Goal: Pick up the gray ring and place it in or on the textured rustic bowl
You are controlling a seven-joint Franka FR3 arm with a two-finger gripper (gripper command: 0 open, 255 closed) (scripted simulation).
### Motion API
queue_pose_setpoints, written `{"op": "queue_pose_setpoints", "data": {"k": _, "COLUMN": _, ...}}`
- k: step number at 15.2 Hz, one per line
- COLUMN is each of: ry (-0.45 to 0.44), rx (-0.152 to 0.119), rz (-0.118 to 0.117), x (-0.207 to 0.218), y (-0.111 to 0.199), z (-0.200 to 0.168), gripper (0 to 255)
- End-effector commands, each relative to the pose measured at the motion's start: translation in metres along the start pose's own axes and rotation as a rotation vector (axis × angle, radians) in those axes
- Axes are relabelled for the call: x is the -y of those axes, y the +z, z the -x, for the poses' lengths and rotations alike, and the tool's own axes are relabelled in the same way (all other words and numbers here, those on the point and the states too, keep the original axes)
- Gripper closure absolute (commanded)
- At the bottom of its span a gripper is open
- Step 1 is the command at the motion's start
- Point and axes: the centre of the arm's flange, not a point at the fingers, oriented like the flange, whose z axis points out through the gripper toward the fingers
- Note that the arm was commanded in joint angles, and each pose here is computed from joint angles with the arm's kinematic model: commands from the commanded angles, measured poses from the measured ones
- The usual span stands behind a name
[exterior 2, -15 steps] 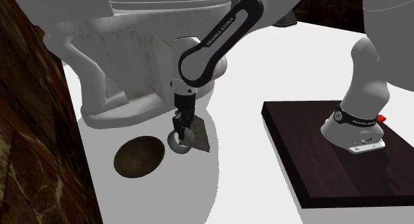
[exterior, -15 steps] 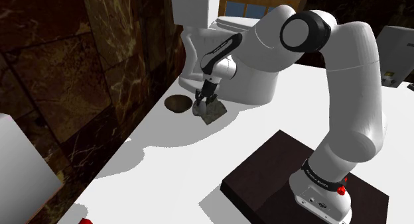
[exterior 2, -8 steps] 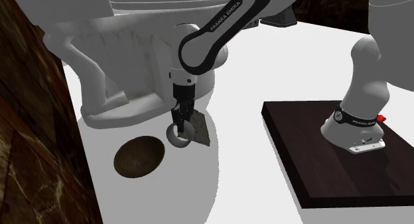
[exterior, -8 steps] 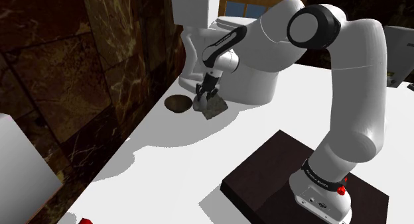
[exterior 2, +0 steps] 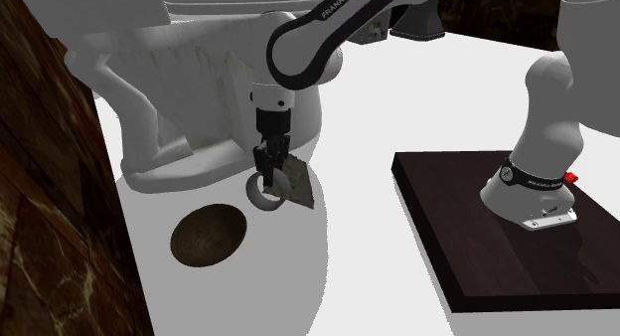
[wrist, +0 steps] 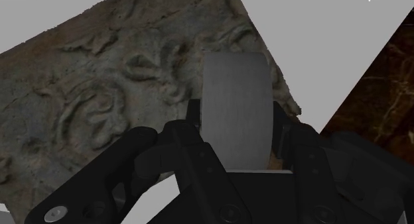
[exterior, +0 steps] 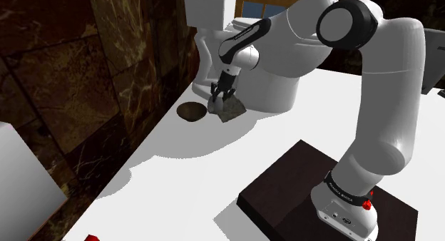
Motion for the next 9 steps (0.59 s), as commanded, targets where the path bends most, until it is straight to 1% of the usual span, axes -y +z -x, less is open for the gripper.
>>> {"op": "queue_pose_setpoints", "data": {"k": 1, "ry": 0.0, "rx": 0.0, "rz": 0.0, "x": 0.003, "y": -0.01, "z": 0.001, "gripper": 255}}
{"op": "queue_pose_setpoints", "data": {"k": 4, "ry": 0.0, "rx": 0.0, "rz": 0.0, "x": 0.008, "y": -0.024, "z": 0.002, "gripper": 255}}
{"op": "queue_pose_setpoints", "data": {"k": 9, "ry": 0.0, "rx": 0.0, "rz": 0.0, "x": 0.05, "y": -0.026, "z": -0.049, "gripper": 255}}
